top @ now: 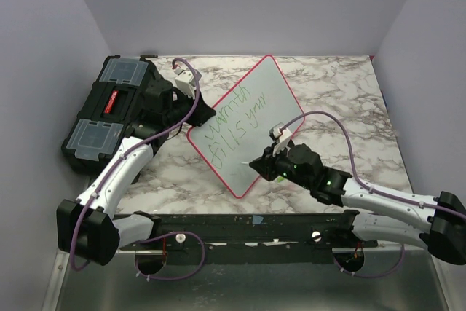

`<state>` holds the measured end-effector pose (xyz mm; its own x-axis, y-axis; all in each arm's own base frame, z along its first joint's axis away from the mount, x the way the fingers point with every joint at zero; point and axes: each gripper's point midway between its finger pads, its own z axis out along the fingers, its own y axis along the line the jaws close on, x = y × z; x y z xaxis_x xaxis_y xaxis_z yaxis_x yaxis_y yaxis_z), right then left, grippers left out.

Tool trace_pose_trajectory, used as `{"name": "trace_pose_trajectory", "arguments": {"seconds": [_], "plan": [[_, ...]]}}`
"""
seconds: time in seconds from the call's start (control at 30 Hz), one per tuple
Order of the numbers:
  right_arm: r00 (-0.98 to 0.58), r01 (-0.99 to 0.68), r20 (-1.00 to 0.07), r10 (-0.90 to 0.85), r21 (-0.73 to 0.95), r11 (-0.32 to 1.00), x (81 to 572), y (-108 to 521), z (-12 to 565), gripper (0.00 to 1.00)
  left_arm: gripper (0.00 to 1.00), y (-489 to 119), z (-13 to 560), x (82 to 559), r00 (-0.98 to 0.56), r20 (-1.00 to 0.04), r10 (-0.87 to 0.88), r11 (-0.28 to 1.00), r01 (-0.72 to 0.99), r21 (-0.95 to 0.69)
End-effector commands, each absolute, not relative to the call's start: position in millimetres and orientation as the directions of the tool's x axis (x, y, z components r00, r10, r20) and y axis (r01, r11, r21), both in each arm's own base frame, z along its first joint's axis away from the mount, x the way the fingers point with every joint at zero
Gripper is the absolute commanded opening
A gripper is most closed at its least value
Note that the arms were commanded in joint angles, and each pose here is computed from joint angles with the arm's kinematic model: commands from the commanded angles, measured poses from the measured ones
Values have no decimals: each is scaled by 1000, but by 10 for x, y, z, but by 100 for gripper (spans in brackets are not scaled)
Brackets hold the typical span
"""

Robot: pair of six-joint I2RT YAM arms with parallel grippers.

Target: Write a sentence on the whiteboard

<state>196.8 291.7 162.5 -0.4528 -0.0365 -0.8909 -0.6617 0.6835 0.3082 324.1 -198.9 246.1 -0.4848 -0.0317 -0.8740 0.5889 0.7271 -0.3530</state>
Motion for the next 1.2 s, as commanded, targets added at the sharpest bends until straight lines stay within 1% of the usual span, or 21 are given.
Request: {"name": "trace_pose_trajectory", "arguments": {"seconds": [0.0, 0.17, 0.43, 0.83, 1.17], "plan": [[-402, -622, -916, 1, 274, 733, 2008, 2858, 1672, 1, 0, -1954, 2611, 3258, -397, -918, -14, 734, 619, -278], [-387, -622, -921, -48, 222, 751, 1948, 2918, 1558, 1, 0, -1932, 2597, 3258, -396, -918, -11, 743, 612, -273], [-362, -607, -930, -61, 185, 773, 1990, 2950, 1538, 1, 0, -1916, 2586, 3238, -396, -918, -10, 746, 608, -271], [-366, -613, -927, -85, 172, 771, 2041, 3084, 1460, 1, 0, -1902, 2592, 3204, -391, -920, -12, 747, 608, -269], [-360, -637, -929, -86, 177, 750, 2038, 3186, 1517, 1, 0, -1904, 2601, 3199, -387, -922, -18, 745, 609, -270]]}}
